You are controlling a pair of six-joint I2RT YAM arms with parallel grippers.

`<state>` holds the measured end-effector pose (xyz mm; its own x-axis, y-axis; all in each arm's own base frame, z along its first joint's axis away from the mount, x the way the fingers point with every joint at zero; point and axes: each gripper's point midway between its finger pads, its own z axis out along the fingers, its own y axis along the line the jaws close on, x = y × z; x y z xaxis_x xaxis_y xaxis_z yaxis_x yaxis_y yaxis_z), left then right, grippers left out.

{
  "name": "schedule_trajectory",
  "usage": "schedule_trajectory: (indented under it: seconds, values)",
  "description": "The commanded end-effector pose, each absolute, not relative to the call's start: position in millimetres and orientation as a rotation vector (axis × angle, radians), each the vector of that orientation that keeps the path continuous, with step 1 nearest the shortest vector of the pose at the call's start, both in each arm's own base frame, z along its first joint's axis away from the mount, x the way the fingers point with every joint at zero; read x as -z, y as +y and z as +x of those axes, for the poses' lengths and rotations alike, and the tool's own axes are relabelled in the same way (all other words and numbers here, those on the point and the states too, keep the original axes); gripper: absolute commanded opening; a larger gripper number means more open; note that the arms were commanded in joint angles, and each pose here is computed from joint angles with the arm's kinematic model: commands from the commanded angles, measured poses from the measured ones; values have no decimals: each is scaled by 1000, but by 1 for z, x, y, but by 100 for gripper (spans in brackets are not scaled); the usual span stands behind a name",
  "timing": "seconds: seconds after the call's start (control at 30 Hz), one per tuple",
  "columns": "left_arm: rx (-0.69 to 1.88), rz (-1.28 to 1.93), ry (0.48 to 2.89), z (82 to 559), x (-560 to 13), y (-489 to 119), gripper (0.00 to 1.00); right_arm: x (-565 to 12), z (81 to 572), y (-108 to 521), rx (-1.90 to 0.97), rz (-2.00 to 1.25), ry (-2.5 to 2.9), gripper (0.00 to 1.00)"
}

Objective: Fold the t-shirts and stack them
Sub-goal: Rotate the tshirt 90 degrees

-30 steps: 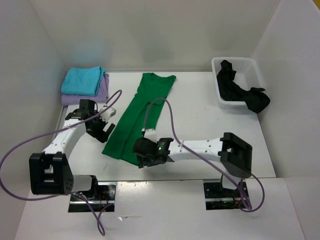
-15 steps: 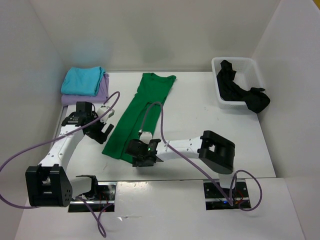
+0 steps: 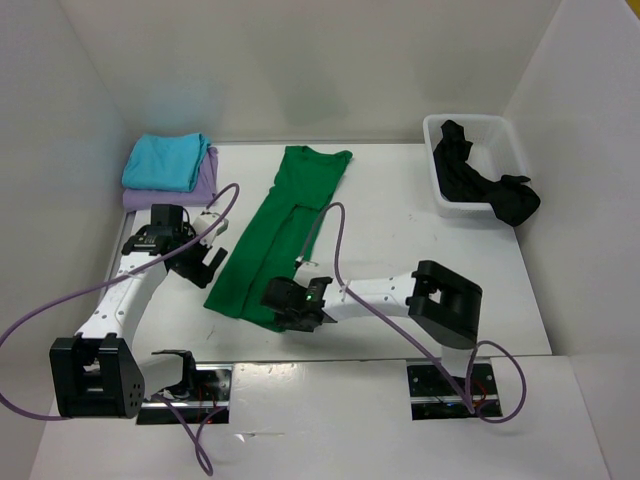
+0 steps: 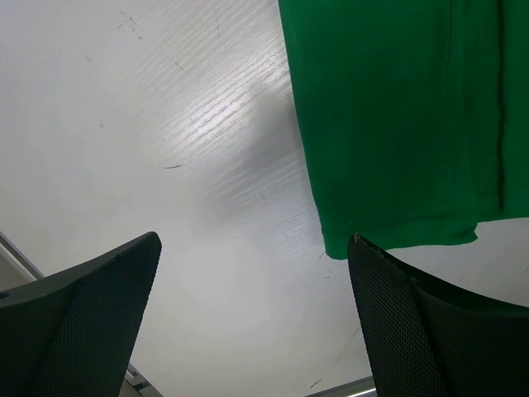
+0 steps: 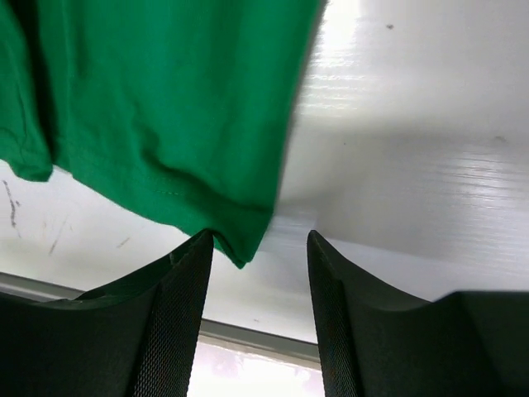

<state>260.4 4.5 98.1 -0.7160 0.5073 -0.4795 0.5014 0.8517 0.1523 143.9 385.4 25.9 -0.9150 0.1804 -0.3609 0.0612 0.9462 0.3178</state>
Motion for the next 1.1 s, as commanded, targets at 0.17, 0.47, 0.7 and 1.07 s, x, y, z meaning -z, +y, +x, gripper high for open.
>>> schedule_trajectory:
  seconds: [0.17, 0.47, 0.7, 1.07]
  values:
    - [1, 720, 2486, 261, -102, 2, 100, -94, 145, 403, -643, 155, 2539, 55]
    - [1, 720, 2486, 261, -102, 2, 100, -55, 153, 391, -462, 205, 2632, 56]
    - [13, 735, 2458, 261, -106, -1, 100, -25, 166, 392, -354, 203, 2642, 56]
    - [16, 735, 2437, 262, -111, -2, 100, 13, 145, 372, -417, 229, 2802, 0]
